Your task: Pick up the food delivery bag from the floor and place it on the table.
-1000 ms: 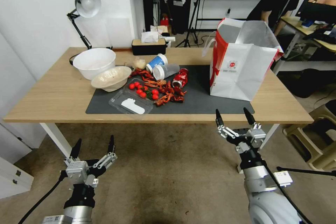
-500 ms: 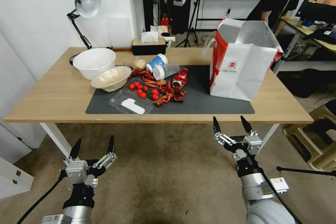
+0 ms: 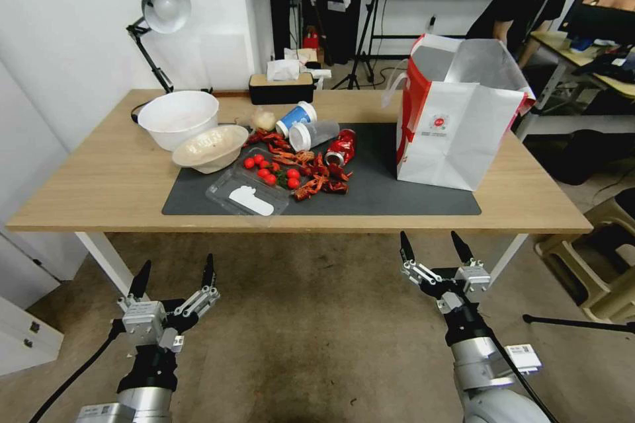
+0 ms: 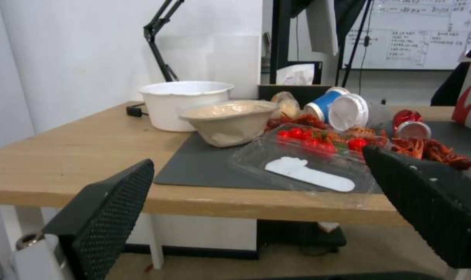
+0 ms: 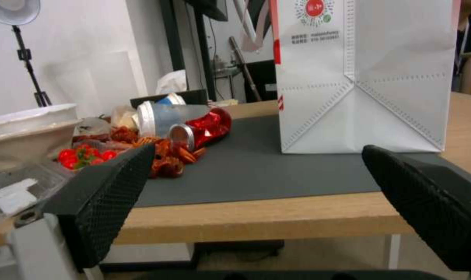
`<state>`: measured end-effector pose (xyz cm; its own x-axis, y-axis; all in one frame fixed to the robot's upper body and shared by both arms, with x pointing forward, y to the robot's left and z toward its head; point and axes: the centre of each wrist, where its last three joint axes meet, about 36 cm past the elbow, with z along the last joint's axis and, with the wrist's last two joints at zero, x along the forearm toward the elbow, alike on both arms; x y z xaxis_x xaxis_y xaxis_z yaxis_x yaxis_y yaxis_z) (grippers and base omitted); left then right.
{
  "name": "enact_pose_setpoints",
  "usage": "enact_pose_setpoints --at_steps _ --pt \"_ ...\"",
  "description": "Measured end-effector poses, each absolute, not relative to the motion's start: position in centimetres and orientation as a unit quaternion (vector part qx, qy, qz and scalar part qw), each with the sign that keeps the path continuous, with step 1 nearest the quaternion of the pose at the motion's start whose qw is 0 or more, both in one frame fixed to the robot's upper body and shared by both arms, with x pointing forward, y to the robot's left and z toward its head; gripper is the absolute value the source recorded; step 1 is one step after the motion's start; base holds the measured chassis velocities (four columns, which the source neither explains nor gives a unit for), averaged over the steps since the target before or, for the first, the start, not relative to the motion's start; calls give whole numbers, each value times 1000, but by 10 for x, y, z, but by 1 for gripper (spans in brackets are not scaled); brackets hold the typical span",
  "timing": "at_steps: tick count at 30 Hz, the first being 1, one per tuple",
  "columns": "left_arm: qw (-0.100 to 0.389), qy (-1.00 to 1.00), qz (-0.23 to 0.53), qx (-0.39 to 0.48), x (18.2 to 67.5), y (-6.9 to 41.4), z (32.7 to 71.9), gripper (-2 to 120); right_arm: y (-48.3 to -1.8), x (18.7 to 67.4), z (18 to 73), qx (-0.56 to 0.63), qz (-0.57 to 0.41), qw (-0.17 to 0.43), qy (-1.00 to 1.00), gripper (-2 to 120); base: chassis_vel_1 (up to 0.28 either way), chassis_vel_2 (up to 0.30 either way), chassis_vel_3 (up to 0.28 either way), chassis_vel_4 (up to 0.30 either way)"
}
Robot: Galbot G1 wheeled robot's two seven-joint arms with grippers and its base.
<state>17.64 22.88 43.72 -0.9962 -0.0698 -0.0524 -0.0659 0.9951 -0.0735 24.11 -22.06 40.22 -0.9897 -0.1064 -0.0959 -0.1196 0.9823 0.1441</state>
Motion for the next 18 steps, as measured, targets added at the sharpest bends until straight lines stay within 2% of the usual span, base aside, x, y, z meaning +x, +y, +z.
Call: enact_pose_setpoints --at_steps 18 --pt "24 999 -33 -34 175 228 439 100 -220 239 404 -53 77 40 995 100 0 0 0 0"
